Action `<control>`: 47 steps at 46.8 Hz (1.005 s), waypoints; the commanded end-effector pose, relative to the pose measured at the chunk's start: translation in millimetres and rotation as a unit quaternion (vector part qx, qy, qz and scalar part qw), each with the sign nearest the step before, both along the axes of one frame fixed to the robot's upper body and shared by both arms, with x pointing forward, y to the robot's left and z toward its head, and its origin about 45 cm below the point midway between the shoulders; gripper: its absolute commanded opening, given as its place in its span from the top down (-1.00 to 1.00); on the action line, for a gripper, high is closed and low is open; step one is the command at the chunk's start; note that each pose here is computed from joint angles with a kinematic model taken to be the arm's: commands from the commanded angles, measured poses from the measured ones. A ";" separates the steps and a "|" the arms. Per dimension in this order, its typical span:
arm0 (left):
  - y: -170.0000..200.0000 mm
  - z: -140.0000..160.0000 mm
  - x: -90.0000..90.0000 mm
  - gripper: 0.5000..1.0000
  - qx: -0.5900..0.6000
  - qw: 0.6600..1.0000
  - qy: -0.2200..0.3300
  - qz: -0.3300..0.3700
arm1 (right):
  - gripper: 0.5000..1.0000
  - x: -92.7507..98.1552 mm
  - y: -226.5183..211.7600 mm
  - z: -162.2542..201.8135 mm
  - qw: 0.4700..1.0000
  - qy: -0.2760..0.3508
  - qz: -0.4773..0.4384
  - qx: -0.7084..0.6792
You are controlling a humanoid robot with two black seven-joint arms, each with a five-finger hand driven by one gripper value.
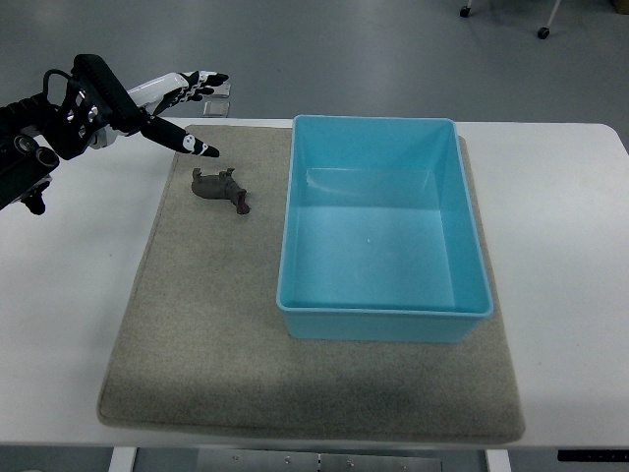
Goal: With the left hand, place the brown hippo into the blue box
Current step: 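Reach the left hand forward over the brown hippo, then lower the left hand onto the hippo and close fingers around it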
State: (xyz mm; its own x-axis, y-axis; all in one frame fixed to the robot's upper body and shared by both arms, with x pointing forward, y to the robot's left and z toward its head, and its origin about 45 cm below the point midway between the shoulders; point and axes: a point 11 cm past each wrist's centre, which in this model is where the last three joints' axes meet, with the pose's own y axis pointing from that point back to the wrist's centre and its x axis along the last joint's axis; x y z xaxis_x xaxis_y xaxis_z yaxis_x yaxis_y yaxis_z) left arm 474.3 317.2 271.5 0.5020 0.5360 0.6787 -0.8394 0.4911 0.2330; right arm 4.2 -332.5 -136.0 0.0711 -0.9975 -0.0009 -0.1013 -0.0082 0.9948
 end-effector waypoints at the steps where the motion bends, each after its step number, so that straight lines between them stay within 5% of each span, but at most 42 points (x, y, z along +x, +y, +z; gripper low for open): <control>1: 0.4 -3.7 -1.9 -0.99 0.055 0.998 -0.004 -0.019 | -0.74 0.0 0.0 0.0 1.000 0.000 0.000 0.000; 26: 7.2 -27.5 -16.7 -0.89 0.169 0.983 0.015 -0.065 | -0.74 0.0 0.0 0.0 1.000 0.000 0.000 0.000; 33: 4.6 -30.5 -16.6 -0.60 0.172 0.983 0.016 -0.065 | -0.74 0.0 0.0 0.0 1.000 0.000 0.000 0.000; 47: 2.8 -31.6 -16.2 -0.42 0.172 0.983 0.007 -0.061 | -0.74 0.0 0.0 0.0 1.000 0.000 0.000 0.000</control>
State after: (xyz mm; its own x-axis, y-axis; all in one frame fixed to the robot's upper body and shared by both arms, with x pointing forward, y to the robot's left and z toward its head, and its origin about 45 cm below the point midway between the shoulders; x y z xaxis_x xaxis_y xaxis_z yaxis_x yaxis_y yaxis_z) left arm 458.1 320.8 240.0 0.5590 0.2097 0.8022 -0.7750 0.4761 0.4156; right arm 4.2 -332.5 -136.0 0.0711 -0.9975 -0.0010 -0.1013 -0.0082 0.9948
